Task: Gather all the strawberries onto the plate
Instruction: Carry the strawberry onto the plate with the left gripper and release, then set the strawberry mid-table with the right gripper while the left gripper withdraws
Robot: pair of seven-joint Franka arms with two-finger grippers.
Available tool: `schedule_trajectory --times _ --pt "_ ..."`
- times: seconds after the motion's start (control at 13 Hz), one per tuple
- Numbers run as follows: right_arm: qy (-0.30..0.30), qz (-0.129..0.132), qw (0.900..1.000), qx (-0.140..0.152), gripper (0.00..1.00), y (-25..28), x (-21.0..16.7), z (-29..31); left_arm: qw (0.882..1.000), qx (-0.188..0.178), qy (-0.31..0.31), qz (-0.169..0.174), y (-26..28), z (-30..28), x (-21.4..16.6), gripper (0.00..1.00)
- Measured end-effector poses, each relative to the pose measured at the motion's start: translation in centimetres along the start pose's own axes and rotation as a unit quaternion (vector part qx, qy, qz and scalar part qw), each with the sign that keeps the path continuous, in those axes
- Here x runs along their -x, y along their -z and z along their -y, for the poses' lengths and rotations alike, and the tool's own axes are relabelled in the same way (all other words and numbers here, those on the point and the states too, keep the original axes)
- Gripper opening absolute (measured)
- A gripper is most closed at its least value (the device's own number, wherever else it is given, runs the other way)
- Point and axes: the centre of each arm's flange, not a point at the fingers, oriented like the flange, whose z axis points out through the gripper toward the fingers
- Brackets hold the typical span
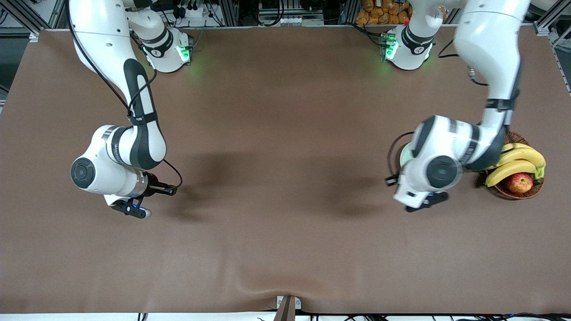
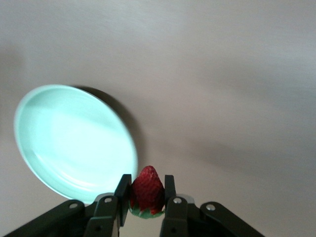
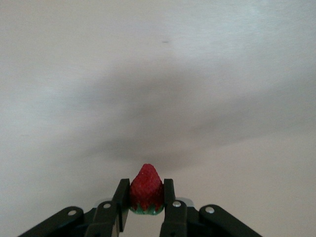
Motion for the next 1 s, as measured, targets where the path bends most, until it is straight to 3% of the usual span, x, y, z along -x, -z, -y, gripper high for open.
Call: schedule_trajectory --times 0.23,0.54,0.77,1.0 --pt "-0.053 0.006 0.998 -0.036 0.32 1.6 2.2 7.7 1.0 0.011 -0.022 -0.013 -3.7 3.5 -0.8 0.31" --pt "-0.132 0.026 0.989 -0.069 0.32 -0.4 7.1 17.2 0.998 0.005 -0.055 -0.026 -9.2 6.1 -0.3 0.31" --pt "-0.174 0.029 0.976 -0.125 0.32 -4.1 10.3 22.6 0.997 0.007 -0.069 -0.025 -9.7 7.5 0.1 0.31" --pt "-0.205 0.02 0.964 -0.168 0.32 -9.2 14.2 27.0 0.997 0.01 -0.072 -0.04 -7.8 7.4 0.4 0.57"
